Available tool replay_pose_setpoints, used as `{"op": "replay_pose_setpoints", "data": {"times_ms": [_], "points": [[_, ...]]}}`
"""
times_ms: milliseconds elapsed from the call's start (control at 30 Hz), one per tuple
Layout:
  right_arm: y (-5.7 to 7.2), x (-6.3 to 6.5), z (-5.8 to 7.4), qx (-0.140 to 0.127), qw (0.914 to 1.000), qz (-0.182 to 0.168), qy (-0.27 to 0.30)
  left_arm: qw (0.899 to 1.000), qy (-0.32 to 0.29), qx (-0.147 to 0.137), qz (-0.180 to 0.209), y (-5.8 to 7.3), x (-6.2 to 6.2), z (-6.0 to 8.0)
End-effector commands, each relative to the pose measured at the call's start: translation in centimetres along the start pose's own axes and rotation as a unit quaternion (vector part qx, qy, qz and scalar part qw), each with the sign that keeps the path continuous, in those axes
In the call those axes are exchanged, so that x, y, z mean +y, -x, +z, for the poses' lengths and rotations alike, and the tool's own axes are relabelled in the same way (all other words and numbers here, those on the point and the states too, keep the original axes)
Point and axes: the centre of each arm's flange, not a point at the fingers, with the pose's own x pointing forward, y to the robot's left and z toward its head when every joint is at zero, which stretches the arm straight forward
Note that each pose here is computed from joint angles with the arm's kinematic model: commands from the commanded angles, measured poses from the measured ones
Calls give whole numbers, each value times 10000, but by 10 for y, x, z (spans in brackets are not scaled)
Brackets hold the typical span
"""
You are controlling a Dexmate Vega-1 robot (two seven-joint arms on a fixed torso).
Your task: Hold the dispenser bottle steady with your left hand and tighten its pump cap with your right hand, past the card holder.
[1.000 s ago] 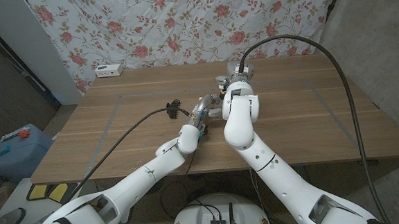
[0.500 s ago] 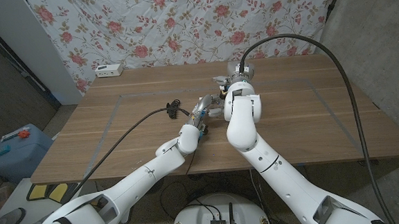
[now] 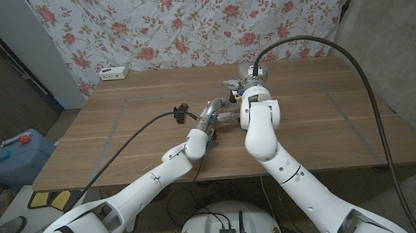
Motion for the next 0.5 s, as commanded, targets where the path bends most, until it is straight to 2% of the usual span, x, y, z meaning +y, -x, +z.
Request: {"op": "replay_pose_setpoints", "data": {"times_ms": [33, 333, 500], "points": [[8, -10, -17, -223, 9997, 33, 28, 10000, -22, 37, 25, 1, 2, -2], [10, -18, -31, -422, 9990, 57, -112, 10000, -20, 51, 36, 0, 2, -3], [10, -22, -37, -508, 9984, 203, -120, 10000, -37, 48, 43, -1, 3, -2]]}}
